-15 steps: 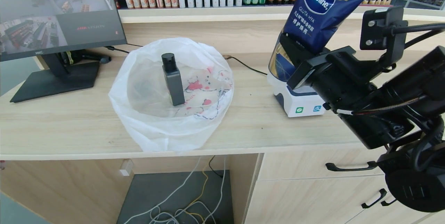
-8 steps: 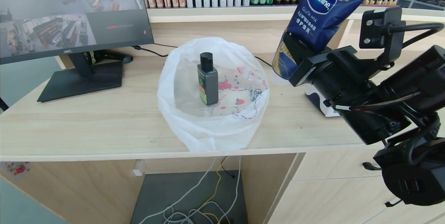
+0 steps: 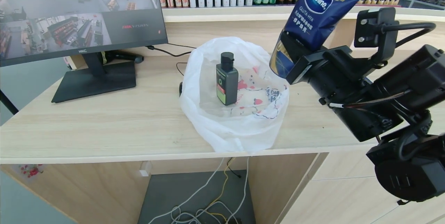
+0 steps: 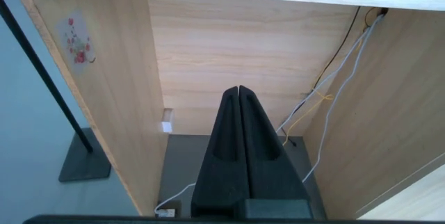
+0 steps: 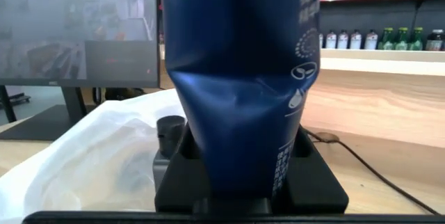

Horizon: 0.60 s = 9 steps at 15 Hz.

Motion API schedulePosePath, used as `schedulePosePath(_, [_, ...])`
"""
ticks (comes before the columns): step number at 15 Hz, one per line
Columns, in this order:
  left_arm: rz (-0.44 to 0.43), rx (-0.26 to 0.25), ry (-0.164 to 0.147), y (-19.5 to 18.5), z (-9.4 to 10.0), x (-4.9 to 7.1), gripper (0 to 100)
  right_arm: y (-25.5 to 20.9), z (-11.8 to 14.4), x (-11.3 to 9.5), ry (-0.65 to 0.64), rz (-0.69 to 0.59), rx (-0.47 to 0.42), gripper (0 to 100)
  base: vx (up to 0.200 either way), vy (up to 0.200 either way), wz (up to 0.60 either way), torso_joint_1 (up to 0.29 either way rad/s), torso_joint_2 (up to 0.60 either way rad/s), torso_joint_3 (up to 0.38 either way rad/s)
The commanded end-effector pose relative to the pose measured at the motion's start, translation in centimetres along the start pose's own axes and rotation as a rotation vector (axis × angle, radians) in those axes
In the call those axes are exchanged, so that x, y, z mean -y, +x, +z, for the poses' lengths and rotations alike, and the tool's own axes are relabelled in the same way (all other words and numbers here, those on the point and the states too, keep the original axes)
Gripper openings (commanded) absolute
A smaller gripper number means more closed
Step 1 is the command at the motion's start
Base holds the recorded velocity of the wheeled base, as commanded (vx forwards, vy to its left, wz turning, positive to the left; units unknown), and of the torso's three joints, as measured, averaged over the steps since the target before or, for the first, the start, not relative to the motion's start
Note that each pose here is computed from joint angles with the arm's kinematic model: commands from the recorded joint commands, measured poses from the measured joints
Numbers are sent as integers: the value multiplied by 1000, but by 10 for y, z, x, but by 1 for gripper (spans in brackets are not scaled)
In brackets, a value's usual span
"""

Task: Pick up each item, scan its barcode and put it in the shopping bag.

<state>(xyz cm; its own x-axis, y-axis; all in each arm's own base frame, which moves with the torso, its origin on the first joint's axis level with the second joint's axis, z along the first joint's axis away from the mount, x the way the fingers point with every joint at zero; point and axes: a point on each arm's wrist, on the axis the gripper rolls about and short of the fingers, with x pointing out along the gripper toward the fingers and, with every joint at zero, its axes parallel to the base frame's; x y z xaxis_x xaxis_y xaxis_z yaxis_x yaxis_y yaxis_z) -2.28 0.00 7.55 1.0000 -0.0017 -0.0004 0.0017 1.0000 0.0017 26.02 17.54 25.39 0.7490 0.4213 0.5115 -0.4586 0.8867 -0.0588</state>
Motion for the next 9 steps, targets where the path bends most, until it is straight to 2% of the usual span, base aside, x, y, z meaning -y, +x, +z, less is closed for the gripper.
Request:
schedulePosePath(1, [0,0,0,0,0,0,0,4,-7,-1,-2,0,-8,0,0,0,0,0,0,0])
schedulePosePath(4, [0,0,3,0,0,0,0,13,-14,0,-1,-6,-5,0,0,0,0,0,0,0])
schedulePosePath(5, [0,0,6,0,0,0,100,14,-14,0,3,-6,-2,0,0,0,0,0,0,0])
schedulePosePath(7, [0,-1,31,0,0,0,100,14,-17,0,1,-7,-8,0,0,0,0,0,0,0])
schedulePosePath(9, [0,-1,29,0,0,0,100,14,-22,0,2,-5,-23,0,0,0,0,0,0,0])
